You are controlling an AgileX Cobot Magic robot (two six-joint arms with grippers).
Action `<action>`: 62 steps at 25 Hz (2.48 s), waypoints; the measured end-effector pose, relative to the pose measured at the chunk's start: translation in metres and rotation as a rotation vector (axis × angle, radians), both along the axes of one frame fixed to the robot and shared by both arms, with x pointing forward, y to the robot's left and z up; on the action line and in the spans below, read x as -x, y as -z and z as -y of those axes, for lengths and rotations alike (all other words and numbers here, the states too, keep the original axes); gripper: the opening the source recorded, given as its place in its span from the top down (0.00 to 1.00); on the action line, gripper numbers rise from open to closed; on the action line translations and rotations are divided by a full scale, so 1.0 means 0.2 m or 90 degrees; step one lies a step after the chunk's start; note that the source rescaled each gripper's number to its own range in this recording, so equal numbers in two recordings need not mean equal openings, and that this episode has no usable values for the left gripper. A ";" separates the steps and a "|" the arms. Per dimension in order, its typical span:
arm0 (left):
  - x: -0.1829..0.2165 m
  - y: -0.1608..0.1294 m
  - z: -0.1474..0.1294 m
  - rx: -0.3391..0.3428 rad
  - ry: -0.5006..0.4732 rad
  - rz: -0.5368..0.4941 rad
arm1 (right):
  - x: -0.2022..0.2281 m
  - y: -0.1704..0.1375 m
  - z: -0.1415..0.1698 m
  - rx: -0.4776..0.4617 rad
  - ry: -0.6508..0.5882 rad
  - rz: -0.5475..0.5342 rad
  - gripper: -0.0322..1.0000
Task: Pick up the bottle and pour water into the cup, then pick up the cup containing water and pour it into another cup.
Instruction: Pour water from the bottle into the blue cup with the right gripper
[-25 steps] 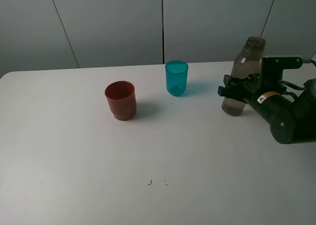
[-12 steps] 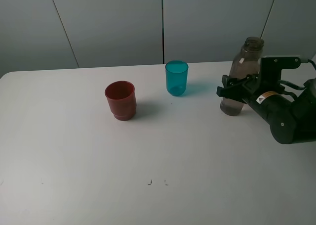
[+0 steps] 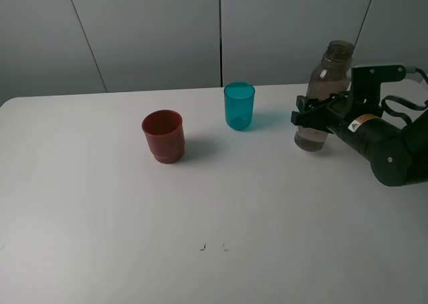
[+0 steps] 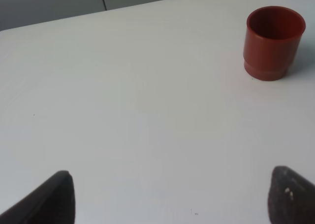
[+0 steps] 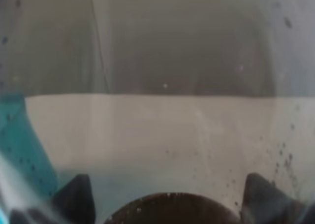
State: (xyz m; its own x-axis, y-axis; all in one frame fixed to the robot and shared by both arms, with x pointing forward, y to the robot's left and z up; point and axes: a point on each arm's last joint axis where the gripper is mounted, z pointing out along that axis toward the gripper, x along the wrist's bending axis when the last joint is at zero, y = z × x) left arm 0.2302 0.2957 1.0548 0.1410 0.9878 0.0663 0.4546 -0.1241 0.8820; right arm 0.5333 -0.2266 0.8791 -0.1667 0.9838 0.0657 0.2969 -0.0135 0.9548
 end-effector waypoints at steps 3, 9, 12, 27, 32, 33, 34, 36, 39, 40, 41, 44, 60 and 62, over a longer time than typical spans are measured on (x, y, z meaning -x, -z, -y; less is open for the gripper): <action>0.00 0.00 0.00 0.000 0.000 0.000 | -0.05 -0.07 -0.03 0.021 -0.033 -0.012 0.93; 0.00 0.00 0.00 0.001 -0.001 0.000 | -0.21 -0.17 -0.11 0.070 -0.094 -0.057 0.94; 0.00 0.00 0.00 0.002 -0.001 0.000 | -0.29 -0.24 -0.13 0.076 -0.103 -0.027 0.94; 0.00 0.00 0.00 0.001 -0.001 0.000 | -0.58 -0.29 -0.23 0.154 -0.153 0.025 0.94; 0.00 0.00 0.00 0.001 -0.001 0.000 | -0.65 -0.24 -0.25 0.215 -0.172 0.044 0.94; 0.00 0.00 0.00 0.001 -0.001 0.000 | -0.66 -0.23 -0.25 0.227 -0.176 0.048 0.94; 0.00 0.00 0.00 0.001 -0.001 0.000 | -0.67 -0.22 -0.25 0.238 -0.180 0.055 0.94; 0.00 0.00 0.00 0.001 -0.001 0.000 | -0.68 -0.21 -0.26 0.273 -0.192 0.075 0.94; 0.00 0.00 0.00 0.001 -0.001 0.000 | -0.68 -0.21 -0.26 0.337 -0.210 0.106 0.94; 0.00 0.00 0.00 0.001 -0.001 0.000 | -0.68 -0.21 -0.26 0.355 -0.215 0.117 0.94; 0.00 0.00 0.00 0.001 -0.001 0.000 | -0.68 -0.21 -0.26 0.369 -0.218 0.125 0.94; 0.00 0.00 0.00 0.001 -0.001 0.000 | -0.68 -0.22 -0.26 0.417 -0.230 0.147 0.94; 0.00 0.00 0.00 0.001 -0.001 0.000 | -0.70 -0.18 -0.27 0.577 -0.271 0.199 0.94; 0.00 0.00 0.00 0.001 -0.001 0.000 | -0.71 -0.16 -0.27 0.592 -0.275 0.204 0.94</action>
